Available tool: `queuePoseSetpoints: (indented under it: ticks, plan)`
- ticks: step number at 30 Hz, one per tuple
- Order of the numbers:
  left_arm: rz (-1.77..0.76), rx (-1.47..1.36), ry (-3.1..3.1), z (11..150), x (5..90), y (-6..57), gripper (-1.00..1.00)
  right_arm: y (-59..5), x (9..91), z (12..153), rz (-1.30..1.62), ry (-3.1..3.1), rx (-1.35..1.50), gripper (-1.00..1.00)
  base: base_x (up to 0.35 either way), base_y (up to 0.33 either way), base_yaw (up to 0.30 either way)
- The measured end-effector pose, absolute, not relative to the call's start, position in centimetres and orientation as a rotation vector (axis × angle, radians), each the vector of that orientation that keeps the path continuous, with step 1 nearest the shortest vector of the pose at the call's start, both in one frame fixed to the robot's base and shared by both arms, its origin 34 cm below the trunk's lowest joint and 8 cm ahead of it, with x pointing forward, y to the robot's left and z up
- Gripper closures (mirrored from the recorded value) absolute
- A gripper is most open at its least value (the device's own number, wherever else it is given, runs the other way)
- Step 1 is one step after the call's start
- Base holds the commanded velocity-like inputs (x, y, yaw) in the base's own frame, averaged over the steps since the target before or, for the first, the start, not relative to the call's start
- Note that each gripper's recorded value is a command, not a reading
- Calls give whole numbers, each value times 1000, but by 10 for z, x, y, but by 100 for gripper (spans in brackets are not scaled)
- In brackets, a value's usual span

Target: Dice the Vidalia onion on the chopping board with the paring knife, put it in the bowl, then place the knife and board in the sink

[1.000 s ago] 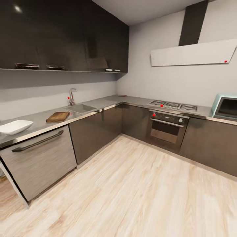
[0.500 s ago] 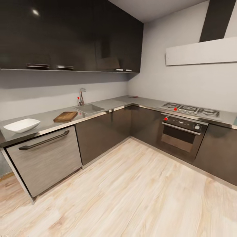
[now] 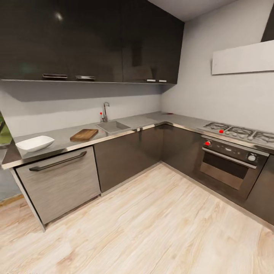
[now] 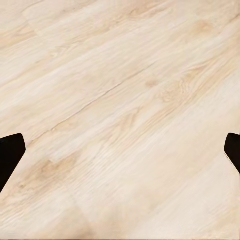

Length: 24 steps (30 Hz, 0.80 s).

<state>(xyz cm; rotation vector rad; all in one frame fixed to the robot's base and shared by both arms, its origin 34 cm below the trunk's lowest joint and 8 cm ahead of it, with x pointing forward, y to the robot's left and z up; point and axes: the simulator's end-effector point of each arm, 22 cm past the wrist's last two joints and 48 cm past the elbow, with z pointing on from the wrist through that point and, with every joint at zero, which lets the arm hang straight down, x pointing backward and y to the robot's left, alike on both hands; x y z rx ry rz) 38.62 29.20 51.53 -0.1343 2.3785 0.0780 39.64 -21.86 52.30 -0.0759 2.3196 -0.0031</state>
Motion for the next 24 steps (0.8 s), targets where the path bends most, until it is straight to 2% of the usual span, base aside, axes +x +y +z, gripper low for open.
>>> queuePoseSetpoints:
  ticks: [8, 24]
  plan:
    - [78, -134, 2379, 515, 386, 292, -100, -219, 396, 522, -3, 2322, -76, -100, 187, -199, 253]
    - [79, -136, 2376, 516, 387, 292, -100, -219, 396, 522, -3, 2323, -76, -100, 13, -14, 253]
